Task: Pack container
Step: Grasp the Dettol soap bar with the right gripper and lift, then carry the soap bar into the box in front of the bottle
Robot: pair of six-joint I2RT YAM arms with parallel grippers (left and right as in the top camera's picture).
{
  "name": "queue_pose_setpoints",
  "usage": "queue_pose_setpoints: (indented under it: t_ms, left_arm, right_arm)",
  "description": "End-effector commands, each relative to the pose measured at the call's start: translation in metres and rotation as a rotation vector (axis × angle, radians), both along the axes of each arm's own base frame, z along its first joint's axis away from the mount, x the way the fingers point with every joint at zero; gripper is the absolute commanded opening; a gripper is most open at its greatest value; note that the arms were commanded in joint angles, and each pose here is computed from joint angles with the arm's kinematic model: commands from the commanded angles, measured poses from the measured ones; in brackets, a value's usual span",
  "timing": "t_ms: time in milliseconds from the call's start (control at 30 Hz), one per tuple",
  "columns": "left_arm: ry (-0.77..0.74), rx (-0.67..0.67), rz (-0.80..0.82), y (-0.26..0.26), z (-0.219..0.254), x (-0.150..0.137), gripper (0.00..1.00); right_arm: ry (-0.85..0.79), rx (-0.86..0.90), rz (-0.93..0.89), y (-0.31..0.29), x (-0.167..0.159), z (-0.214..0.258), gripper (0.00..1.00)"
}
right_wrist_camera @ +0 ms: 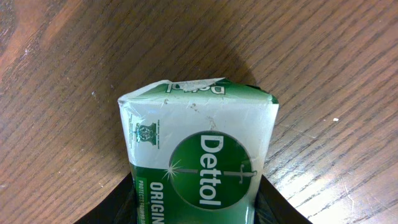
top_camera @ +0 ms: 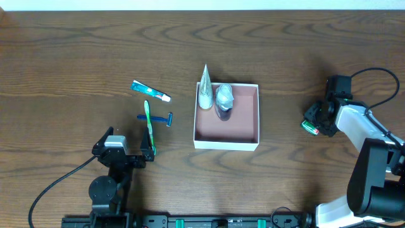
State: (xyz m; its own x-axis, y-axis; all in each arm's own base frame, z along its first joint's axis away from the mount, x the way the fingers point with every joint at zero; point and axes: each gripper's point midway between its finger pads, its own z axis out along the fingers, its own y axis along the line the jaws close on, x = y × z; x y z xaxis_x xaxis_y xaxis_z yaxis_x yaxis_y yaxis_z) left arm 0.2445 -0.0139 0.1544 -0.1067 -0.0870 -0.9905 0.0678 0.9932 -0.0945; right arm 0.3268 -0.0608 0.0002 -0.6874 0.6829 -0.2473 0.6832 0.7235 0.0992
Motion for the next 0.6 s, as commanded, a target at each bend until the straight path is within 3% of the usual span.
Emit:
queue_pose_setpoints:
  t_ms: [0, 167, 400, 567]
  left_arm:
    - [0.045, 0.012, -0.013, -0.002, -0.016, -0.001, 0.98]
    - [0.045, 0.012, -0.013, -0.002, -0.016, -0.001, 0.98]
    - [0.045, 0.012, -0.013, -0.002, -0.016, -0.001, 0.98]
    - [0.045, 0.012, -0.013, -0.002, -0.016, -0.001, 0.98]
  right_arm:
    - [0.007, 0.030, 0.027, 0.001, 0.000, -0.002, 0.23]
    - [-0.005, 0.032, 0.064, 0.002, 0.009, 0.023, 0.19]
    - [-0.080, 0.011, 0.158, 0.005, 0.027, 0.097, 0.20]
    - [-0.186, 0.072, 0.315, 0.039, 0.029, 0.155, 0.21]
